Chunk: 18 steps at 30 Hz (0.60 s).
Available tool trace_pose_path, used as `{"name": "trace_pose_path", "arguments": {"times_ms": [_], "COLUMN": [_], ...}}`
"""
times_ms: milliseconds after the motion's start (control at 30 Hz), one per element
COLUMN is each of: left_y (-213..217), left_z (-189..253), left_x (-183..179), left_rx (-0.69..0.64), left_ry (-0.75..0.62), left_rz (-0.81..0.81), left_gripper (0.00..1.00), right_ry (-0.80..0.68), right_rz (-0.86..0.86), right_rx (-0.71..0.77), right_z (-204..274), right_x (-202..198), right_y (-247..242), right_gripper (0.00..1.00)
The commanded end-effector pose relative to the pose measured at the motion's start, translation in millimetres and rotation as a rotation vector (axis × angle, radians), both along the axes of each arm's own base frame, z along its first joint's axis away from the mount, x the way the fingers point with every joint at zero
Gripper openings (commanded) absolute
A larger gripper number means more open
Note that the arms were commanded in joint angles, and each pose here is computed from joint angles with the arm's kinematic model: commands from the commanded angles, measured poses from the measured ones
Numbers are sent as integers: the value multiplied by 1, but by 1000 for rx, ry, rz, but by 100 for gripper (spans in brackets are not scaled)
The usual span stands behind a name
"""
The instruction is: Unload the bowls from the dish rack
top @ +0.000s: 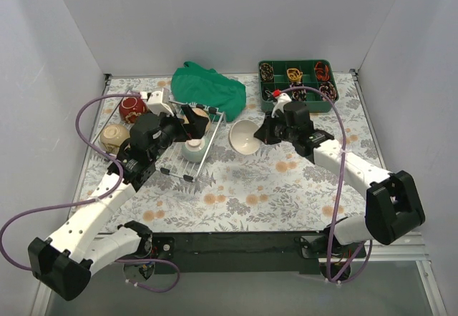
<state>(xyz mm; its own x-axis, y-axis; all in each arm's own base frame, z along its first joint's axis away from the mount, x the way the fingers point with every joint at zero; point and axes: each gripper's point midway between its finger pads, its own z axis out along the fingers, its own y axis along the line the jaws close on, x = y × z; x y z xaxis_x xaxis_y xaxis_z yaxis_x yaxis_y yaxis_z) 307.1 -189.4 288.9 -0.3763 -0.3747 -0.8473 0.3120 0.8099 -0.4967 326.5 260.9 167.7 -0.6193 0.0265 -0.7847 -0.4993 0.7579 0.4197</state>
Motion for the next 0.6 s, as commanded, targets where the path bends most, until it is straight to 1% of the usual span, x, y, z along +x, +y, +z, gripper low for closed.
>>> {"name": "trace_pose_path", "arguments": {"times_ms": [0, 67, 100, 167, 200, 267, 300, 367, 400, 467, 567], "left_y": [58, 72, 79, 84, 87, 87, 87, 87, 88, 88, 87], "left_z": [-3, -13, -16, -26, -30, -36, -37, -37, -38, -38, -38], "left_x": [5, 3, 3, 1, 1, 0, 0, -1, -2, -2, -2], "left_rx": [287, 332, 349, 357, 362, 379, 375, 363, 363, 359, 357], "left_ry": [-95, -92, -92, -85, -81, -68, -64, -62, -60, -63, -65], "left_rz": [192, 243, 275, 295, 305, 300, 305, 303, 306, 310, 306], "left_gripper": [98, 98, 98, 98, 98, 98, 98, 98, 98, 98, 98], "right_ry": [41, 77, 135, 183, 213, 267, 301, 345, 368, 390, 423], "right_rz": [-254, -328, -415, -490, -545, -589, -622, -658, -697, -717, -726], "right_rx": [-208, -230, -281, -315, -323, -320, -308, -288, -283, -297, -280], "right_z": [8, 8, -3, -10, -14, -22, -29, -35, -40, -46, -57], "right_x": [20, 27, 30, 35, 44, 49, 59, 67, 77, 84, 101], "right_y": [-96, -123, -154, -179, -198, -214, -229, -239, -255, -263, -275], "right_gripper": [1, 1, 1, 1, 1, 1, 1, 1, 1, 1, 1]}}
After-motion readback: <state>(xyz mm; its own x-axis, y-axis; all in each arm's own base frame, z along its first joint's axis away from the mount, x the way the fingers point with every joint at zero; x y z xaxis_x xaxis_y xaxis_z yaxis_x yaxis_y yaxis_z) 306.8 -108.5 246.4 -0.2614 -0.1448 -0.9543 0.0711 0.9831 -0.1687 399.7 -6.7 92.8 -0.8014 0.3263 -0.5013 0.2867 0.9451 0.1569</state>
